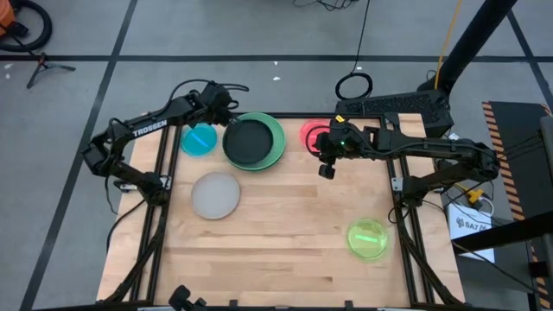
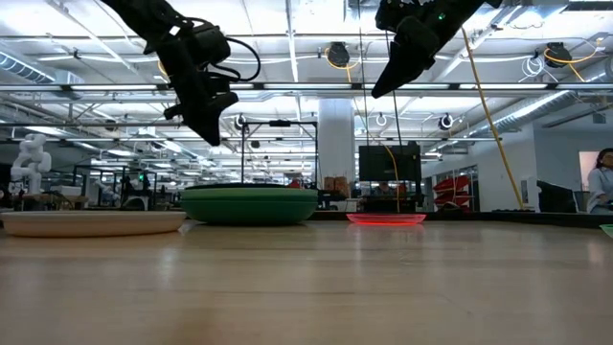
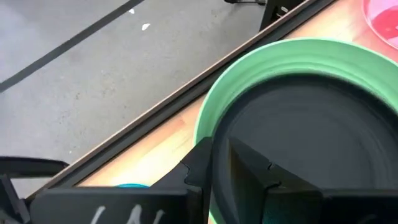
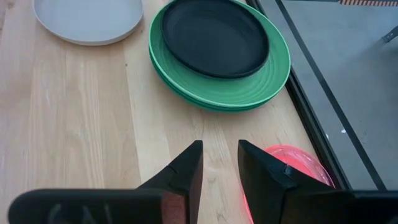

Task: Stack plastic plates
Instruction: Stack the gray plate on the black plate

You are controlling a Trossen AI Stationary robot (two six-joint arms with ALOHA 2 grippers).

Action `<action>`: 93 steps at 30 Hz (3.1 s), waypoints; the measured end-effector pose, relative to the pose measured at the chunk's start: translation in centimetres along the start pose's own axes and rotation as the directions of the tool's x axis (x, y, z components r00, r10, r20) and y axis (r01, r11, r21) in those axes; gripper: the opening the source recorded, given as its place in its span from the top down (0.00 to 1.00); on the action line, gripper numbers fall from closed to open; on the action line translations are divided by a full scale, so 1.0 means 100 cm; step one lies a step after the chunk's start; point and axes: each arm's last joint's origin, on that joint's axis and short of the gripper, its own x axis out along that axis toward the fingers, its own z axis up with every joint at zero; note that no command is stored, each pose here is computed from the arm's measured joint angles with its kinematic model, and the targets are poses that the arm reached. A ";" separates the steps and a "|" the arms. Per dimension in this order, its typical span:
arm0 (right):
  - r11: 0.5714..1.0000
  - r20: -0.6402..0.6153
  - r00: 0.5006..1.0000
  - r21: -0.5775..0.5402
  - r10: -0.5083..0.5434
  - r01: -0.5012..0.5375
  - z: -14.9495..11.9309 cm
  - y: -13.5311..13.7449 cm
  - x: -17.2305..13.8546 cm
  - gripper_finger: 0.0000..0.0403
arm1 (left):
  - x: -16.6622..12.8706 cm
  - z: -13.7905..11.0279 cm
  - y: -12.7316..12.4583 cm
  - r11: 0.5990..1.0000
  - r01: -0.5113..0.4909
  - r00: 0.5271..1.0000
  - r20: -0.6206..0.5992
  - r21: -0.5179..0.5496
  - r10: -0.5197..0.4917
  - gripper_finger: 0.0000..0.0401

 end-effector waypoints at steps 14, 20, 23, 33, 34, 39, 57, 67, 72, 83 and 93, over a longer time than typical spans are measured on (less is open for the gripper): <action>1.000 -0.001 1.000 0.003 0.000 0.000 0.000 0.000 0.000 0.77 | -0.005 -0.008 -0.024 0.958 0.168 0.985 -0.063 0.232 -0.158 0.86; 1.000 -0.007 1.000 0.025 0.002 -0.001 0.000 0.000 0.002 0.77 | -0.014 -0.027 -0.052 0.884 0.265 0.959 -0.204 0.385 -0.199 0.86; 1.000 -0.020 1.000 0.030 0.003 -0.003 -0.001 0.001 0.006 0.77 | -0.021 -0.044 -0.063 0.810 0.363 0.914 -0.344 0.461 -0.214 0.86; 1.000 -0.057 0.998 0.026 0.008 -0.006 -0.003 0.003 0.015 0.77 | -0.046 -0.077 -0.089 0.707 0.520 0.818 -0.519 0.480 -0.249 0.86; 0.999 -0.057 0.998 0.032 0.008 -0.006 -0.003 0.003 0.015 0.77 | -0.049 -0.079 -0.090 0.707 0.520 0.821 -0.508 0.478 -0.260 0.86; 0.999 -0.059 0.998 0.048 0.008 -0.005 -0.004 0.003 0.015 0.77 | -0.068 -0.099 -0.089 0.721 0.509 0.847 -0.422 0.470 -0.323 0.86; 0.999 -0.029 1.000 0.032 0.005 -0.004 -0.001 0.003 0.016 0.77 | -0.087 -0.173 -0.058 0.971 0.236 0.916 -0.323 -0.045 -0.238 0.86; 1.000 -0.024 1.000 0.022 0.004 -0.003 0.000 0.003 0.016 0.77 | -0.085 -0.191 -0.050 0.996 -0.009 0.921 -0.389 -0.094 -0.028 0.86; 1.000 -0.023 1.000 0.022 0.004 -0.003 0.000 0.003 0.016 0.77 | -0.085 -0.191 -0.050 0.993 -0.025 0.922 -0.386 -0.112 -0.020 0.86; 1.000 -0.016 1.000 0.023 0.003 -0.003 0.001 0.002 0.016 0.77 | -0.081 -0.191 -0.051 0.991 -0.077 0.932 -0.362 -0.112 0.032 0.64; 1.000 -0.016 1.000 0.022 0.003 -0.003 0.001 0.002 0.016 0.77 | -0.062 -0.189 -0.066 0.990 -0.130 0.929 -0.355 -0.048 0.104 0.58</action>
